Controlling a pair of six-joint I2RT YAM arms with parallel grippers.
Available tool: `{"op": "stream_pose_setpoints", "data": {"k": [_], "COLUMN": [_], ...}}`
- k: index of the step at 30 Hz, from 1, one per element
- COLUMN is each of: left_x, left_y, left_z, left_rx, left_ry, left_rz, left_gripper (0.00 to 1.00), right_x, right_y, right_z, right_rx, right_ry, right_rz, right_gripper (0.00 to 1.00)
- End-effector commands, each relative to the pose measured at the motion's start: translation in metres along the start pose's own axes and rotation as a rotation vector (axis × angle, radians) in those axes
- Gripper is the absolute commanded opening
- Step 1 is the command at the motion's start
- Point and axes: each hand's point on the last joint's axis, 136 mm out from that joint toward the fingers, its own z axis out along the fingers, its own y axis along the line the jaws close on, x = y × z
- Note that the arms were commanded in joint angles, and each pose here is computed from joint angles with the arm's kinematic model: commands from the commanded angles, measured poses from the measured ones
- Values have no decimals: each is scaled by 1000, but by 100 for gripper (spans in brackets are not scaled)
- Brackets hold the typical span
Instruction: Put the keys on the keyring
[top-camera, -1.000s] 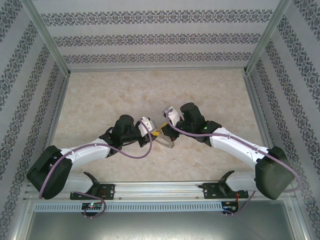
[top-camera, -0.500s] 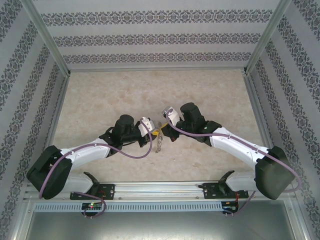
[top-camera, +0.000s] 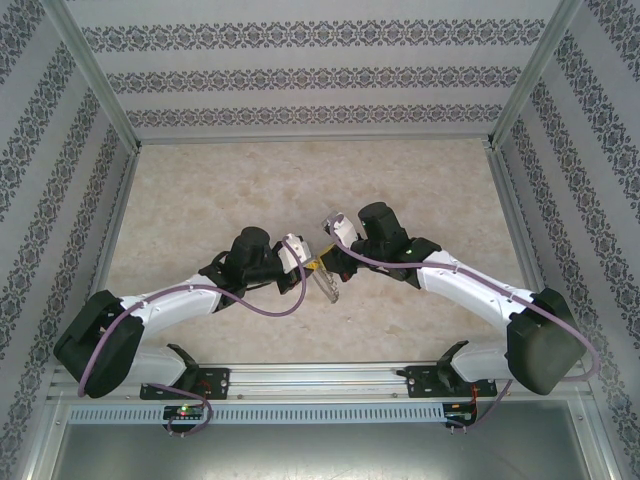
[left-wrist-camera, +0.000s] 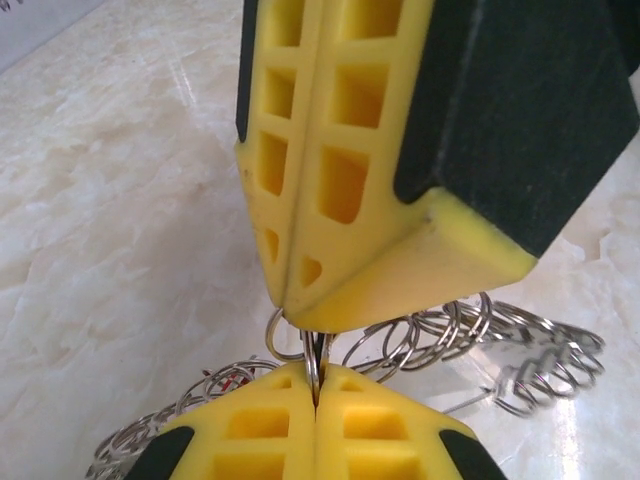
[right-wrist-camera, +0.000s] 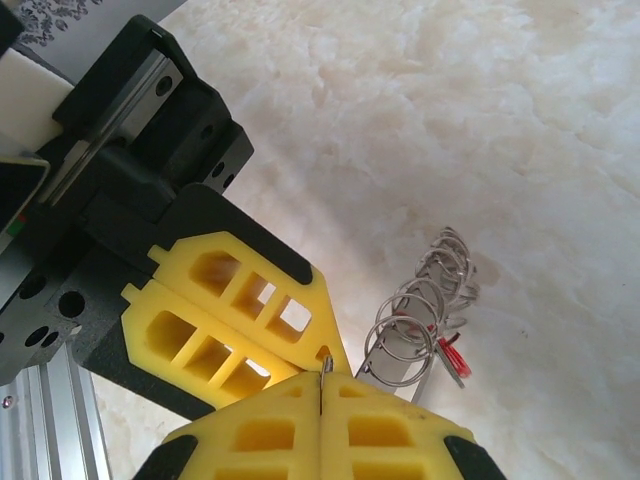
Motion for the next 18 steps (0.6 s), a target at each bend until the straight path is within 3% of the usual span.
{"op": "stream_pose_setpoints", "data": {"k": [1,9,13,18], "left_x": [-8,-5,-4,-3], "left_y": [-2,-4,-4,-4], "left_z": [0,-1,0,1], "left_rx": [12,13,14,14], "left_ry": [-4,-6,-6,-3], "left_rz": [29,26,23,19], "left_gripper": [0,2,11,14], "right_x": [-11,-5,-5,-7], "right_y": [7,-15,-8,3], "right_z": [-2,-3,-2,-1], "right_rx": [-11,85,43,-7], "right_ry": [-16,0,-1,-6], "right_rz": [-40,3,-1,-21], "right_gripper": [0,0,0,0]}}
